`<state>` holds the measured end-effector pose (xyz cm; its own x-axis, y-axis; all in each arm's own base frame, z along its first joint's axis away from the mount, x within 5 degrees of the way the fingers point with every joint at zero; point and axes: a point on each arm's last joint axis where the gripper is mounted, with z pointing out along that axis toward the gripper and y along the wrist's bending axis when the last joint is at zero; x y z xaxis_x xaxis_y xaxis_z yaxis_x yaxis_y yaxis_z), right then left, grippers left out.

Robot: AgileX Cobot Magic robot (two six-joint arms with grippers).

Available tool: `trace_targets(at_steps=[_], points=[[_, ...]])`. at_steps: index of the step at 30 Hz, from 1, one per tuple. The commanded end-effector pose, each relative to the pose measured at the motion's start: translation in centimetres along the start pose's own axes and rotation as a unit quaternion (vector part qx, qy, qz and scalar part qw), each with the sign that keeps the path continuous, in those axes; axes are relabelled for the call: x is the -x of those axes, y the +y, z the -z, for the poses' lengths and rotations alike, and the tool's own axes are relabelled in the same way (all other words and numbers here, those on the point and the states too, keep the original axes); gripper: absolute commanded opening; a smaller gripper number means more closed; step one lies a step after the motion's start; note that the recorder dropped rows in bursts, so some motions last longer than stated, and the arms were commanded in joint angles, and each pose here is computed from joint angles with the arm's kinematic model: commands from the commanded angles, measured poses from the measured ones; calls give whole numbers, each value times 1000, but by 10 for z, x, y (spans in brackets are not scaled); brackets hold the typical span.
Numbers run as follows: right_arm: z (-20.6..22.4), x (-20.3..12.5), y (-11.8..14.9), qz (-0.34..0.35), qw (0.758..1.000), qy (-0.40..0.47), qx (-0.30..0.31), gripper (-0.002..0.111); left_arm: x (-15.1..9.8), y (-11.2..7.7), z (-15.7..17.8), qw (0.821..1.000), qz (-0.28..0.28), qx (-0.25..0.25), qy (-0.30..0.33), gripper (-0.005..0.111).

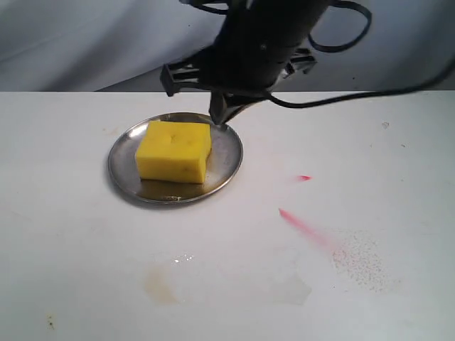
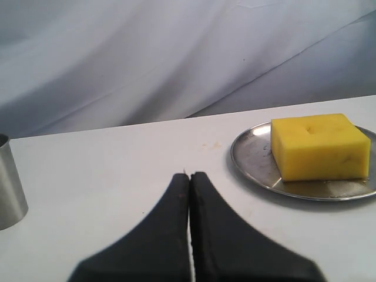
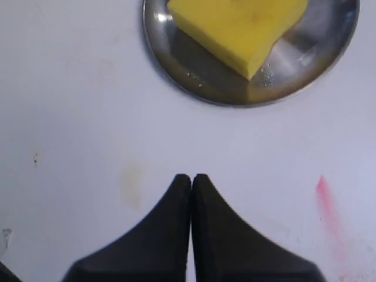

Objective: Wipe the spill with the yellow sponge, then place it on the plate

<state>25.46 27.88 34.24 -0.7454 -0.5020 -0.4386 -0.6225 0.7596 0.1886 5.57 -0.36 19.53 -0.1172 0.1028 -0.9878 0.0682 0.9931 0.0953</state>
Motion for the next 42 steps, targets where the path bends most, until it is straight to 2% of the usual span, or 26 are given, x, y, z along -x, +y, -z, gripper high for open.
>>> trace_targets(at_steps=[1, 5, 8, 13, 18, 23, 28, 35, 38, 42], points=[[36, -42, -5, -27, 998, -64, 1, 0, -1, 0, 0, 1000, 2, -3, -3, 0], [58, -87, -21, -74, 989, -127, 1, 0, -1, 0, 0, 1000, 2, -3, -3, 0], [73, -119, -44, -110, 978, -177, -12, 0, -1, 0, 0, 1000, 2, -3, -3, 0], [84, -175, -82, -144, 958, -237, -72, 0, -1, 0, 0, 1000, 2, -3, -3, 0], [82, -228, -105, -148, 932, -300, -141, 0, -1, 0, 0, 1000, 2, -3, -3, 0], [75, -272, -111, -136, 894, -380, -195, 0, -1, 0, 0, 1000, 2, -3, -3, 0], [70, -307, -108, -150, 854, -449, -218, 0, -1, 0, 0, 1000, 2, -3, -3, 0], [68, -338, -102, -141, 790, -536, -263, 0, -1, 0, 0, 1000, 2, -3, -3, 0], [58, -341, -105, -118, 794, -524, -284, 0, -1, 0, 0, 1000, 2, -3, -3, 0], [39, -348, -110, -87, 814, -487, -304, 0, -1, 0, 0, 1000, 2, -3, -3, 0]])
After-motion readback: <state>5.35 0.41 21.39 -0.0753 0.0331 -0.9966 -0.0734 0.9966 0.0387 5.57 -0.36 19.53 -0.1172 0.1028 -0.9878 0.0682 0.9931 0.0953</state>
